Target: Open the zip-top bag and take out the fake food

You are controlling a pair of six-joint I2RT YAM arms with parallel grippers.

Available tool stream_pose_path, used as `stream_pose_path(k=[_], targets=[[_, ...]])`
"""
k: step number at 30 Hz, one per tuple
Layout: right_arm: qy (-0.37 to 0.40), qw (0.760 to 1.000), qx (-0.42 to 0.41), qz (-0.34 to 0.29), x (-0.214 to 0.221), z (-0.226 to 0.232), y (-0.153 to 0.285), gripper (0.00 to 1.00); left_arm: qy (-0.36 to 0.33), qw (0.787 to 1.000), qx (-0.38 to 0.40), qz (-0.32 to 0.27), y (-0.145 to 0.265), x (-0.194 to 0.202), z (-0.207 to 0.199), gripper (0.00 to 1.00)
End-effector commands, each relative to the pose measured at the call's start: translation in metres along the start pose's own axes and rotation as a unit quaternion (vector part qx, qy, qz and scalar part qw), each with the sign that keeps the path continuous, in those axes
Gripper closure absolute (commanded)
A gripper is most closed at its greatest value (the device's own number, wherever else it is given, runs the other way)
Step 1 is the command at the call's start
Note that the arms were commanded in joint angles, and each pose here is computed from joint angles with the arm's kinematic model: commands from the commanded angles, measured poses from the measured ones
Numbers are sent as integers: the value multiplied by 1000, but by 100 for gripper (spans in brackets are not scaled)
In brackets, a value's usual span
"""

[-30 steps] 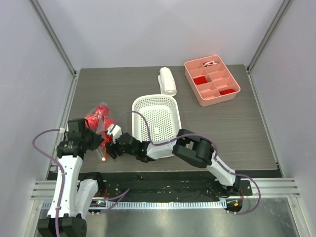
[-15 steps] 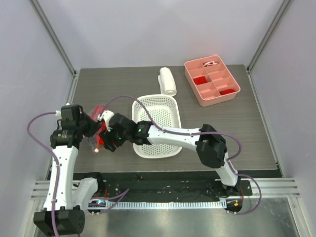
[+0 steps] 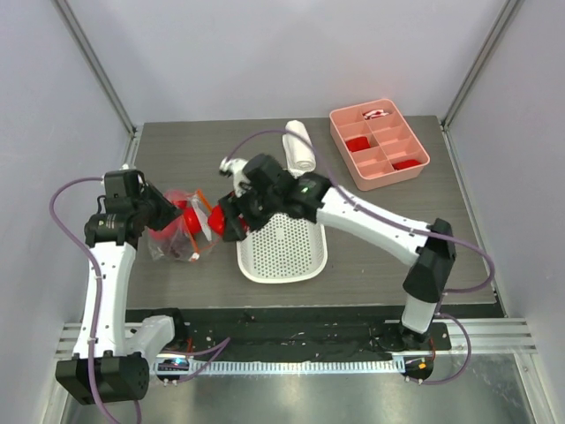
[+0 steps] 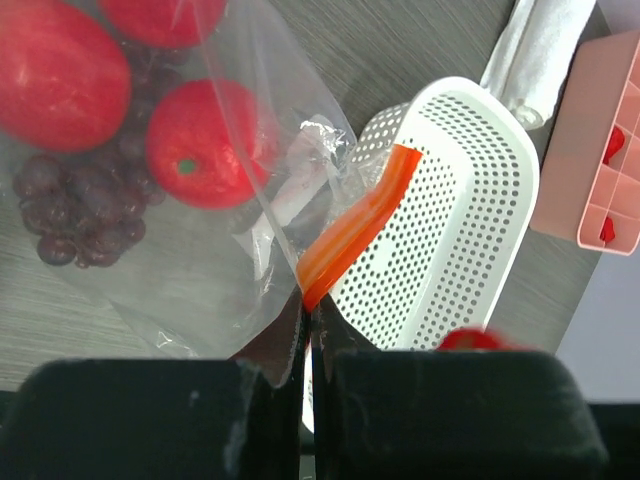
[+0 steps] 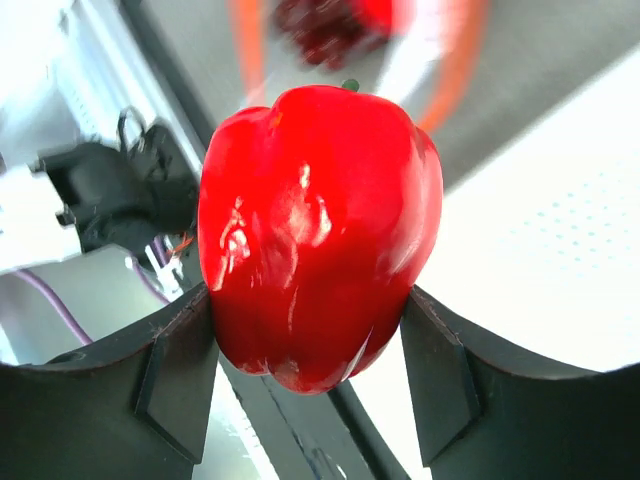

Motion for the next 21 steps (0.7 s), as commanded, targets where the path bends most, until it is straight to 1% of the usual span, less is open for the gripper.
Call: stream_pose_path(k=[1, 3, 5, 7, 10, 12, 14, 16, 19, 20, 21], targets=[[-69, 997, 26, -27, -18, -39, 56, 99, -35, 998, 45, 19, 15, -4, -15, 100], [-92, 995, 34, -21, -18, -62, 59, 99, -30, 998, 35, 36, 19, 0, -13, 100], [-107, 993, 47, -9, -14, -79, 51, 98, -28, 998, 22, 46, 23, 3, -11, 100], [-109, 991, 79, -13, -15, -97, 47, 95, -32, 999, -2, 42, 29, 4, -6, 100], [-110, 987, 118, -1, -14, -119, 30, 90, -46, 998, -22, 27, 39, 1, -2, 100], [-124, 984, 130, 21, -7, -133, 16, 89, -53, 997, -37, 29, 45, 0, 0, 100], [-145, 980, 133, 30, -3, -143, 10, 87, -44, 997, -62, 29, 49, -1, 3, 100], [-152, 979, 136, 33, 0, -149, 2, 79, -38, 995, -87, 26, 56, -4, 4, 100], [-153, 976, 151, 25, -4, -155, -4, 60, -35, 995, -95, 23, 63, -10, 1, 100], [-151, 975, 162, 23, -4, -157, -5, 46, -33, 995, -93, 24, 63, -11, -1, 100], [-152, 974, 167, 22, -5, -158, -4, 38, -29, 995, -94, 31, 62, -12, -2, 100]])
Point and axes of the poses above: each gripper's point midway between its finger pads, its own y axis back along the fingers, its own z axis along the line the jaws close on, x = y × z, the point moved 7 cm from there along y, back along the fingers, and after that the axes turned 6 degrees about -y, right-handed, at the moved point
